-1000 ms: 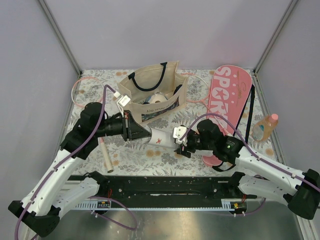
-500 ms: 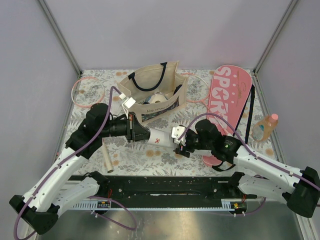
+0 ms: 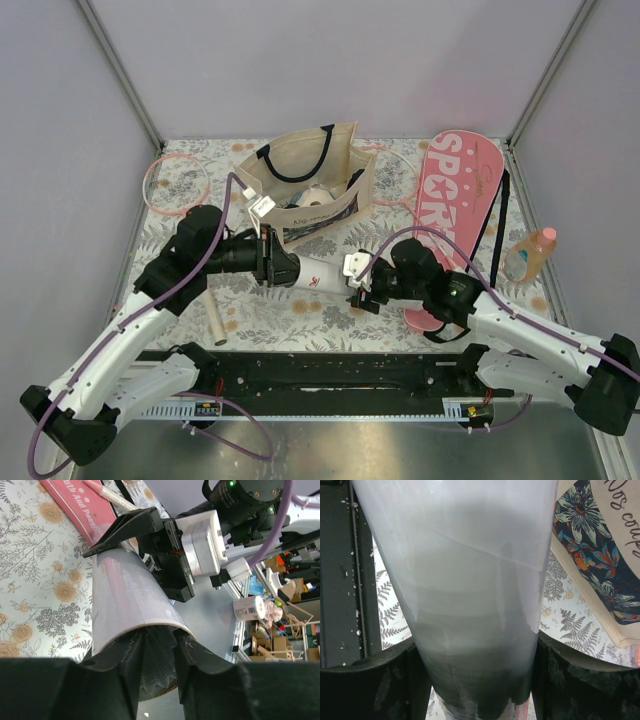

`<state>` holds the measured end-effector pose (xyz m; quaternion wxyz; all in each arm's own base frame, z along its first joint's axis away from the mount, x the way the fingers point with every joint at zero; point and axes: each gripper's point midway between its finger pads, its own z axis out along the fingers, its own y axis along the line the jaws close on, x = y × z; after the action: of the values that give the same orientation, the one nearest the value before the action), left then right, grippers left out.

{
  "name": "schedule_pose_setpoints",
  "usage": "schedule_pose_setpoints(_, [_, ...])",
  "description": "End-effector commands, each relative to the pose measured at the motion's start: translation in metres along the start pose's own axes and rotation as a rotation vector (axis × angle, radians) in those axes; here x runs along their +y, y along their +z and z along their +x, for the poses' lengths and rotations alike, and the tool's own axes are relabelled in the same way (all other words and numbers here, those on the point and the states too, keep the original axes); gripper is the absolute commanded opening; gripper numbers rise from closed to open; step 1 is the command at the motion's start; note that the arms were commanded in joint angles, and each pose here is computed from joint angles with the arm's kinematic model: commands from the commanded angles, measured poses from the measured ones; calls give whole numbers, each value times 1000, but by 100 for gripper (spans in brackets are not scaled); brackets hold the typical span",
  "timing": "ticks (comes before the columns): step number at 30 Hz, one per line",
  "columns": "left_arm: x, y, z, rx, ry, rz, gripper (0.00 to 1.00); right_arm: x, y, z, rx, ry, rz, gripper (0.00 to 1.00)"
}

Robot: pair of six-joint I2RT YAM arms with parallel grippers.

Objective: Pack up the badminton gear

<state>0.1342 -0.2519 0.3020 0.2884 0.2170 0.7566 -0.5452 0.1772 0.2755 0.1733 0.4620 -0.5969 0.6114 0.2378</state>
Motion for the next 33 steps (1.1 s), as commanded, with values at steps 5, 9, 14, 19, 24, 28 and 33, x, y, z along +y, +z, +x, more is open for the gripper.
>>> schedule_pose_setpoints(5, [-29,-30,-22,-49,138,-54,48,-14,-10,-26,-89,-71,79,63])
schedule_pose_setpoints(9, [-24,-39,-29,-51,137,-151,52,-12,-11,-24,-95,-64,78,63])
schedule_pose_setpoints(14, [-19,-48,-45,-112,143,-239,55,-12,-14,-21,-93,-50,95,63])
schedule_pose_setpoints(19, [25,-68,-76,-252,181,-521,63,-11,-20,-25,-122,-27,111,63])
schedule_pose_setpoints(24, [93,-100,-107,-386,99,-849,66,-10,-27,-27,-146,-29,126,63])
schedule_pose_setpoints(28, [163,-120,-117,-451,-50,-996,66,-10,-36,-34,-179,-39,139,64])
schedule_pose_setpoints(33, [231,-137,-141,-466,-184,-1024,65,-9,-46,-46,-226,-39,146,64])
